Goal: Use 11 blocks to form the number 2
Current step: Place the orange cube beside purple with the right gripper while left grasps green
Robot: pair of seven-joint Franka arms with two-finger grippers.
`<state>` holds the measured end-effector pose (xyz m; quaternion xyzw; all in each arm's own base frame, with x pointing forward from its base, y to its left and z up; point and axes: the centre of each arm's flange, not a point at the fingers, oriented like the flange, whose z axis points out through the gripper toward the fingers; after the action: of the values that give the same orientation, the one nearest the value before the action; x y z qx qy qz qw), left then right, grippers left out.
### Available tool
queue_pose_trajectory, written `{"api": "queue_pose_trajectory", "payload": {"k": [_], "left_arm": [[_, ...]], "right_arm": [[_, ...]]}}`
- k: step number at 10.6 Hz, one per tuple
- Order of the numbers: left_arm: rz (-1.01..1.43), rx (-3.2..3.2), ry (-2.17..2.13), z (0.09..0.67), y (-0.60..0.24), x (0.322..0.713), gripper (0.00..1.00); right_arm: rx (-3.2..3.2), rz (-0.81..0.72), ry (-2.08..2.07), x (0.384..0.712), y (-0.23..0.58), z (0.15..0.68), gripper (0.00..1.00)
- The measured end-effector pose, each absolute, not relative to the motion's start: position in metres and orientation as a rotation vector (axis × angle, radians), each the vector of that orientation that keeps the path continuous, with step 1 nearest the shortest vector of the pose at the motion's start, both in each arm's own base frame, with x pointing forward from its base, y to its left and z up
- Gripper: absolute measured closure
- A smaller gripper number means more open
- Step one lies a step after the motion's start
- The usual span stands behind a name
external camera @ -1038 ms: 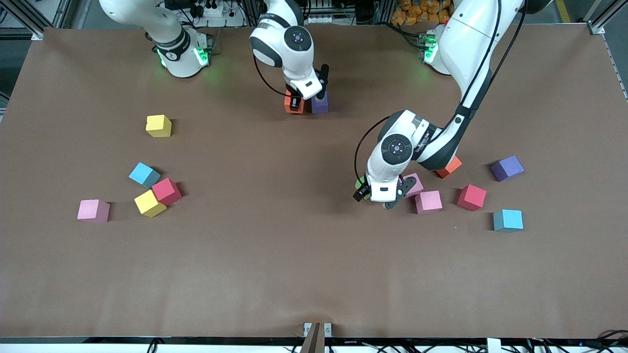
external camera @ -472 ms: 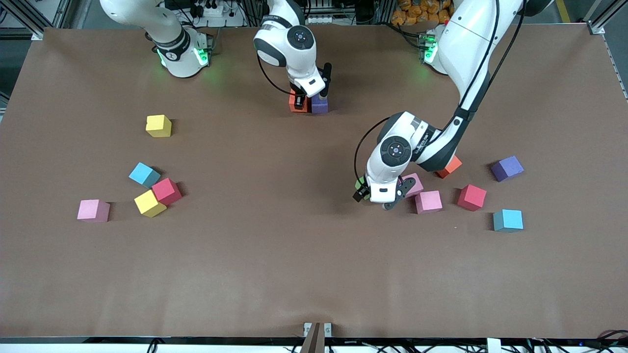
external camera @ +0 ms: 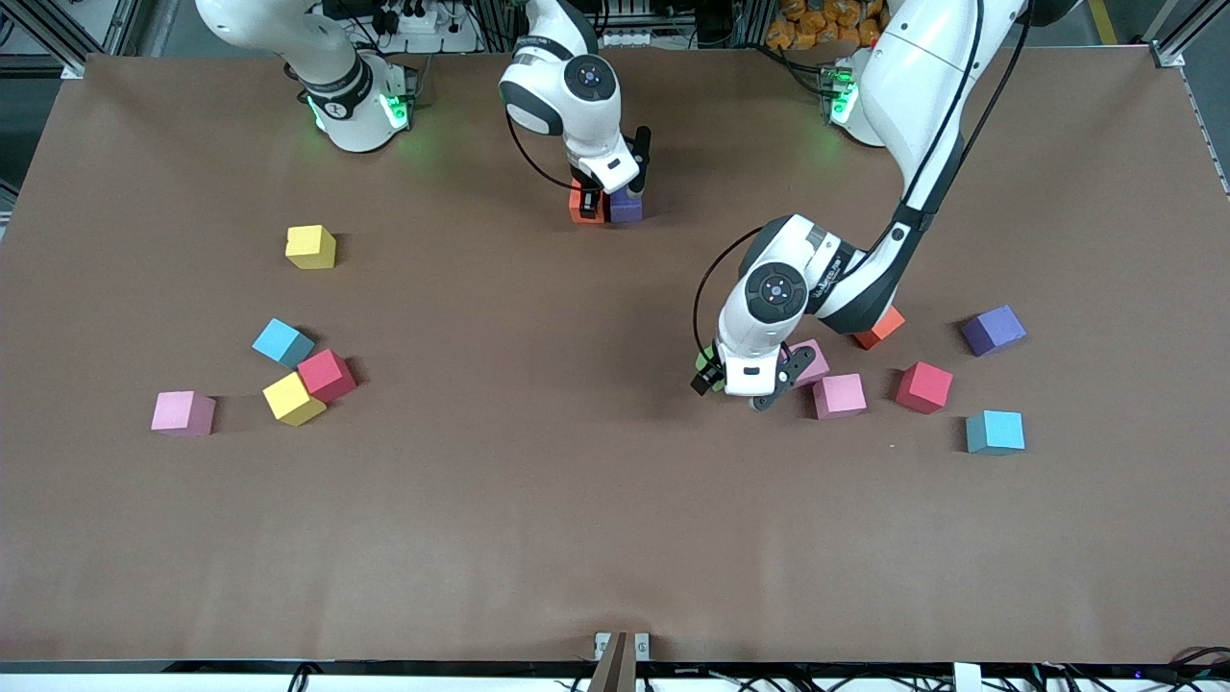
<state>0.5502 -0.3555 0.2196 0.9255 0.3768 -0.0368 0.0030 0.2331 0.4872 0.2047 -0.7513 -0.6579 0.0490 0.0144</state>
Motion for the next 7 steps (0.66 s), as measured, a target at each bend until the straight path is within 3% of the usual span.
{"api": "queue_pose_trajectory", "payload": {"k": [4,6,7], "left_arm": [[-0.123,2.909,1.182,0.217,-0.355,0.548,0.01],[-0.125,2.911,1.181,0.216,-0.354,0.547,0.09],[-0.129,2.914,1.181,0.214,-0.354,0.547,0.19]], "right_arm": [[-2.337,0.141,-2.044,0.233,0.496,0.205,0.41],[-2.342,0.139,-2.042,0.231,0.499,0.204,0.41],[-2.345,0.137,-2.041,0.230,0.500,0.204,0.41]]}}
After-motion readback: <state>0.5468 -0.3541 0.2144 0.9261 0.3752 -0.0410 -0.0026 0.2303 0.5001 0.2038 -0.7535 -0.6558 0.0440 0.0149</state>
